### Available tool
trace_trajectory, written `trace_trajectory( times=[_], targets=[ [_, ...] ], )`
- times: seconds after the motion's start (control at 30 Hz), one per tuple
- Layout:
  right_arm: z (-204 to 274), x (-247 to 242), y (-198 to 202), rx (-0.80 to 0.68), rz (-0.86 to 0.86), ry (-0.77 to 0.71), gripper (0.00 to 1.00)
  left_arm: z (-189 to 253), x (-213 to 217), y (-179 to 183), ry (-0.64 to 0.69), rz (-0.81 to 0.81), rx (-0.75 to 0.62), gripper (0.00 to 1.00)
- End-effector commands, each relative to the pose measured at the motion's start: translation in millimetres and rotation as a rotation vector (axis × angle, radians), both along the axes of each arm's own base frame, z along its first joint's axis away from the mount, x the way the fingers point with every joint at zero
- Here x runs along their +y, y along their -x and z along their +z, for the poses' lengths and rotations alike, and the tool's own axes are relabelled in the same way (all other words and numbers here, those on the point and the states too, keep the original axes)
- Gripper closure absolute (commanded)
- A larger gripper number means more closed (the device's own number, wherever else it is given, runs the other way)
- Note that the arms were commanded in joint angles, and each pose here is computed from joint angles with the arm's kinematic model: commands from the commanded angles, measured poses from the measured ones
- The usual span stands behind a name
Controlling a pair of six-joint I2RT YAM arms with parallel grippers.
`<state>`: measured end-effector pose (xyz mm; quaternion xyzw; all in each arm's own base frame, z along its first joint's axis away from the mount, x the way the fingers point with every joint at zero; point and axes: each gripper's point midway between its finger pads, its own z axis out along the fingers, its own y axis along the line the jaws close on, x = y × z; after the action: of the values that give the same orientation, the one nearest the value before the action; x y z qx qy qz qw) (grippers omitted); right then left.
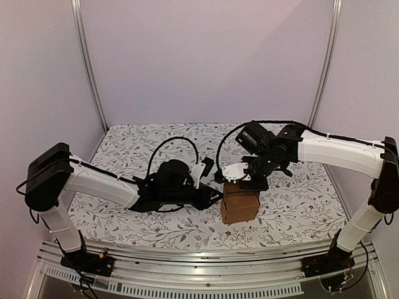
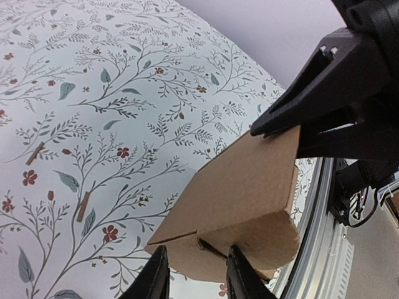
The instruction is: Fold the paper box
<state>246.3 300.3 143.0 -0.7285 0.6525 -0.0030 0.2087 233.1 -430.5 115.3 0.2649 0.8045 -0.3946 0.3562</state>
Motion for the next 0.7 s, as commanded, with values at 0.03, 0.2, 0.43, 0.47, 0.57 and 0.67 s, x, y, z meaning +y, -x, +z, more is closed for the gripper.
trace_trajectory(
  times=[0.03,0.2,0.43,0.47,0.57,0.67],
  targets=[
    [6,-6,9,-0.020,0.010,0.013,0.90,-4,0,0,-0.001,-0.003,0.009,0.68],
    [2,-9,10,-0.035,0.015,0.036,0.90,-5,-1,1,-0.001,-0.008,0.014,0.68],
    [5,-10,10,-0.058,0.019,0.038,0.96,-5,-5,2,0.002,-0.023,0.020,0.68],
    [4,-10,11,-0.058,0.020,0.042,0.97,-5,-5,3,0.003,-0.026,0.020,0.69],
    [-1,-11,12,-0.055,0.020,0.050,0.99,-3,-7,5,0.007,-0.039,0.018,0.69],
    [-5,-11,12,-0.048,0.020,0.057,1.00,-1,-9,7,0.007,-0.049,0.015,0.69]
  ],
)
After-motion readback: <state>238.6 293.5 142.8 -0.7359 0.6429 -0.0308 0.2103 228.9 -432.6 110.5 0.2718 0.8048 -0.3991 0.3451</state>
